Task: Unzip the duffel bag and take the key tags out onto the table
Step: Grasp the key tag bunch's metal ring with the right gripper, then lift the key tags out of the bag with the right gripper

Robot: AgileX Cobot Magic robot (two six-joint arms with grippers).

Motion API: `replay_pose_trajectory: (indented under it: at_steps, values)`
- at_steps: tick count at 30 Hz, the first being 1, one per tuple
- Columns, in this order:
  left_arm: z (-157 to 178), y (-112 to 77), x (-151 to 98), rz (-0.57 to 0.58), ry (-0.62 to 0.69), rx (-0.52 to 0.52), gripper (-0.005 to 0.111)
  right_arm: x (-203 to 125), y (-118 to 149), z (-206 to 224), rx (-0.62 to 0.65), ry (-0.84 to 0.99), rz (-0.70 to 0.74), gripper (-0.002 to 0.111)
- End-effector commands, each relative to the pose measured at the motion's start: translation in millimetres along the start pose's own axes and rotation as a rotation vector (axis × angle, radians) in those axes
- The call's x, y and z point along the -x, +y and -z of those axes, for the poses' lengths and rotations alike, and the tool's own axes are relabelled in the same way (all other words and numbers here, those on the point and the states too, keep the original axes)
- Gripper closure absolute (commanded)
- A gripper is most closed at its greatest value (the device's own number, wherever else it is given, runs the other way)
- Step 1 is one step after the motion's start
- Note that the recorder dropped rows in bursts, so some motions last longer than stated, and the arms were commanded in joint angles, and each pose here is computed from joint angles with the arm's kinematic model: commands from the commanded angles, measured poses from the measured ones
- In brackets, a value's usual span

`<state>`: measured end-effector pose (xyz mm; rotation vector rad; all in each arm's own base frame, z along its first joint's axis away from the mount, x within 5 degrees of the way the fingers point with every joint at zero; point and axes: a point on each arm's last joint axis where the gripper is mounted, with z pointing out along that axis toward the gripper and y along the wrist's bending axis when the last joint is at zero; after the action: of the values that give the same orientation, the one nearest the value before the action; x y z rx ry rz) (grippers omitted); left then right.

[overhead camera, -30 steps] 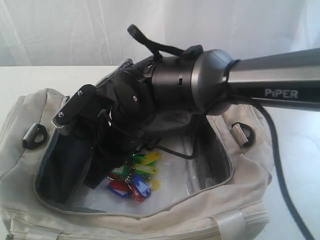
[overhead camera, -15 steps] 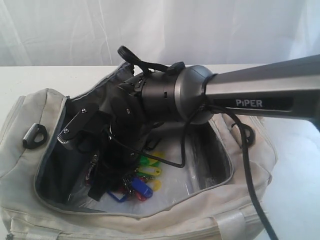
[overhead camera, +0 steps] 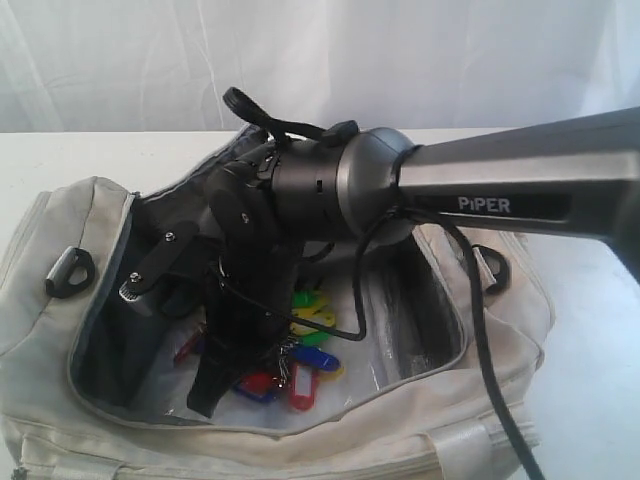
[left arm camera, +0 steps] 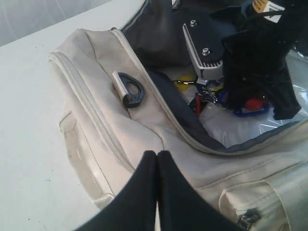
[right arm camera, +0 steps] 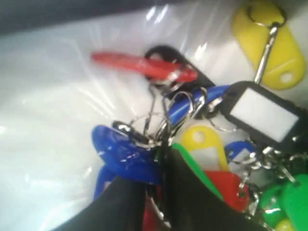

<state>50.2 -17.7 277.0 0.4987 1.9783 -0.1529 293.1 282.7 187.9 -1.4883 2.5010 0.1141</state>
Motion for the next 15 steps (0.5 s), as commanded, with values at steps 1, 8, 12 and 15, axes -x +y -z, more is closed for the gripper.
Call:
replay_pose_trajectory:
  at_steps: [1, 8, 12, 15]
  values:
    - [-0.2, -0.5, -1.7, 0.007, -0.002, -0.005, 0.107, -0.2, -2.5, 36.7, -0.035, -0.044, -0.005, 0.108]
    - [-0.2, -0.5, -1.9, 0.007, 0.0, -0.005, 0.107, 3.4, -2.9, 85.2, -0.091, -0.2, -0.001, 0.108]
    - [-0.2, -0.5, -2.1, 0.007, 0.002, -0.005, 0.107, 2.2, -2.3, 94.8, -0.098, -0.222, -0.001, 0.108]
    - [-0.2, -0.5, -2.1, 0.007, 0.002, -0.005, 0.107, 2.3, -2.1, 100.2, -0.105, -0.242, -0.001, 0.108]
